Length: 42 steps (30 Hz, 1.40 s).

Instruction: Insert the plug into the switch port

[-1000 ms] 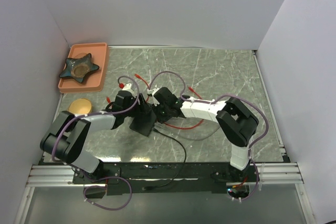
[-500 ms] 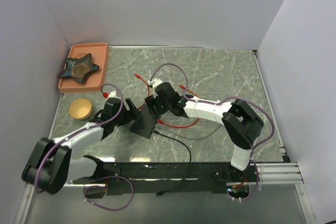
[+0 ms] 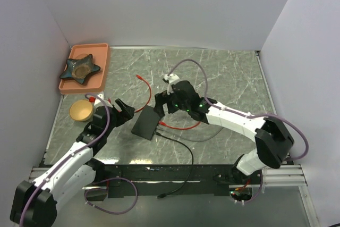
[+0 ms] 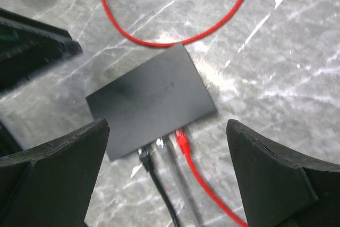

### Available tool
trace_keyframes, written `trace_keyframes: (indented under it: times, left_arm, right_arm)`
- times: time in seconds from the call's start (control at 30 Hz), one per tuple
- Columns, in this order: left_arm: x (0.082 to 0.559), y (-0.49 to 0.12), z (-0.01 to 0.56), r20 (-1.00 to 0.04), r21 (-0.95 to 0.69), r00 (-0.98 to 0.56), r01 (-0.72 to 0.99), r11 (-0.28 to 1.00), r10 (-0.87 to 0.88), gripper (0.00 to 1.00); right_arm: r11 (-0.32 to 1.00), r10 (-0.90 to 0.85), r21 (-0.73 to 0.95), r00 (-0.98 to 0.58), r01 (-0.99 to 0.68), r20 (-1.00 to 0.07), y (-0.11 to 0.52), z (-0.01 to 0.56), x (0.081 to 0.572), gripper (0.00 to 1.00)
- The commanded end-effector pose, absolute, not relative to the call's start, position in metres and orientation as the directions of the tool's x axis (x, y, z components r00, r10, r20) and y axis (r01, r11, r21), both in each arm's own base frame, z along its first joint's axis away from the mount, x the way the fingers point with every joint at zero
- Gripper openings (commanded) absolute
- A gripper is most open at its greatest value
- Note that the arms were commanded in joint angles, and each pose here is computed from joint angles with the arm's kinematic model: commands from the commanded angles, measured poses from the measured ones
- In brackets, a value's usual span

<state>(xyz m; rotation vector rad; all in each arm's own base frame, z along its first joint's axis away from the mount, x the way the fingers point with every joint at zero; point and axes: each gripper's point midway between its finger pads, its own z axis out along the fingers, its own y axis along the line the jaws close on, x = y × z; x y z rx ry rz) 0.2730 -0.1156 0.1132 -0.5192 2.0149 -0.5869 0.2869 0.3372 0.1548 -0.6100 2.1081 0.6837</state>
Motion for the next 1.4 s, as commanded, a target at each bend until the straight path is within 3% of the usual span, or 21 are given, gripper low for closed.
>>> trace_keyframes:
  times: [0.0,0.27,0.63,0.93,1.27,1.37]
  left_arm:
    - [0.269,-0.103,0.128,-0.703,-0.6,-0.392,-0.12,0.791,-0.593,0.89]
    - [0.26,-0.094,0.157,-0.726,-0.638,-0.287,-0.058,0.768,-0.625,0.92]
    - [0.266,-0.1,0.152,-0.712,-0.627,-0.34,-0.086,0.774,-0.614,0.92]
    - [0.269,-0.067,0.13,-0.681,-0.509,-0.36,-0.393,0.766,-0.637,0.92]
    - [0.288,-0.06,0.117,-0.634,-0.372,-0.433,-0.556,0.744,-0.641,0.89]
    - [0.305,-0.061,0.123,-0.644,-0.356,-0.44,-0.552,0.754,-0.626,0.84]
  right_arm:
    - [0.686,-0.076,0.344,-0.533,-0.641,-0.843,0.328,0.182,0.273,0.99]
    - [0.689,-0.02,0.337,-0.482,-0.641,-0.876,0.307,0.201,0.263,0.99]
    - [0.682,-0.029,0.332,-0.477,-0.651,-0.878,0.303,0.199,0.258,0.99]
    - [0.66,-0.084,0.315,-0.484,-0.682,-0.871,0.309,0.195,0.256,0.99]
    - [0.653,-0.113,0.303,-0.485,-0.694,-0.867,0.306,0.19,0.251,0.99]
    - [0.662,-0.124,0.297,-0.492,-0.688,-0.862,0.301,0.187,0.249,0.99]
